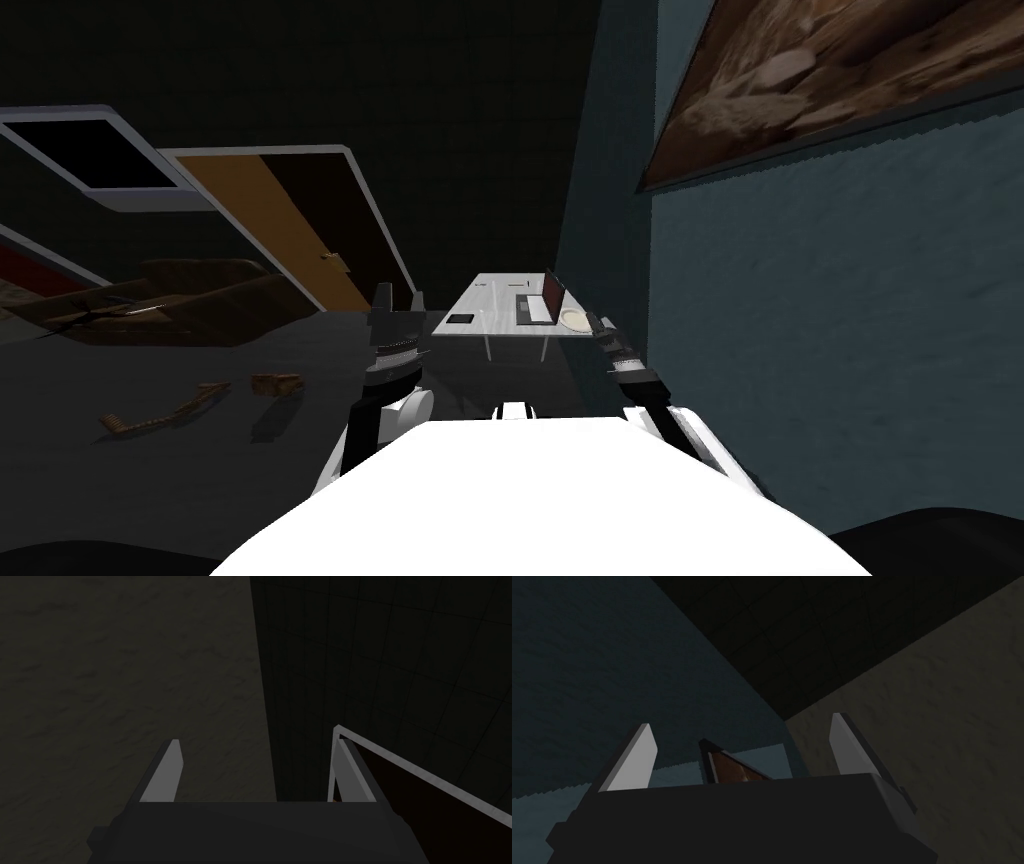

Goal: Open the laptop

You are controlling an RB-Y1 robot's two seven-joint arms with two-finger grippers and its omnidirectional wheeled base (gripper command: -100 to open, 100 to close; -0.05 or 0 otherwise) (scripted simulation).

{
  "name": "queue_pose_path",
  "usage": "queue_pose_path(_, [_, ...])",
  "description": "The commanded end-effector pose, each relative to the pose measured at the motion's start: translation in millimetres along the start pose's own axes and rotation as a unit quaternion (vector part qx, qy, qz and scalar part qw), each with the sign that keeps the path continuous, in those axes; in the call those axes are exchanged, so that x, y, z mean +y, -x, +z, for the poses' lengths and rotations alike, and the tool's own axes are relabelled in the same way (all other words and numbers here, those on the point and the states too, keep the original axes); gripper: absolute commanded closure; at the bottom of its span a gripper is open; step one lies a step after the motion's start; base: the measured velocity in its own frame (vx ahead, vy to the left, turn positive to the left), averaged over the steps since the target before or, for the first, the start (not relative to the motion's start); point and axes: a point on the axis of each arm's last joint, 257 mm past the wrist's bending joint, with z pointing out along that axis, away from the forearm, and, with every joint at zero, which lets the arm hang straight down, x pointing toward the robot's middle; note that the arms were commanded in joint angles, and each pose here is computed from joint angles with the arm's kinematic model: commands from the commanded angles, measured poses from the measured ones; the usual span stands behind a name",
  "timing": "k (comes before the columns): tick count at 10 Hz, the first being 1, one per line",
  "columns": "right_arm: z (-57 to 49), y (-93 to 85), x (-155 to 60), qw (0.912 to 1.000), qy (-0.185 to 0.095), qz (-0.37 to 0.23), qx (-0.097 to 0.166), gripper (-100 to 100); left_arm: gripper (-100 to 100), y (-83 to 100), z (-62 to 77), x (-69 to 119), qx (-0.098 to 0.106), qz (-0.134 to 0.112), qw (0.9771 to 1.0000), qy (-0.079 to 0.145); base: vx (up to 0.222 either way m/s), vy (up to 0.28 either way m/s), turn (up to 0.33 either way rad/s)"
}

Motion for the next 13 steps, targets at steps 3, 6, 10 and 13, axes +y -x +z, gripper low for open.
queue_pose_path(3, [-1.2, -9.8, -25, 0.9936, -0.016, -0.105, 0.038, -100, 0, 0.0, 0.0, 0.0, 0.0, 0.0, 1.0, 0.0, 0.074, 0.047, 0.007])
queue_pose_path(6, [-2.8, -14.3, -41, 0.9835, -0.022, -0.168, 0.061, -100, 0, 0.0, 0.0, 0.0, 0.0, 0.0, 1.0, 0.0, 0.078, 0.055, 0.007])
queue_pose_path(10, [-5.0, -17.6, -64, 0.9609, -0.028, -0.259, 0.094, -100, 0, 0.0, 0.0, 0.0, 0.0, 0.0, 1.0, 0.0, 0.073, 0.054, 0.009])
queue_pose_path(13, [-6.7, -17.1, -85, 0.9338, -0.032, -0.336, 0.119, -100, 0, 0.0, 0.0, 0.0, 0.0, 0.0, 1.0, 0.0, 0.082, 0.061, 0.012])
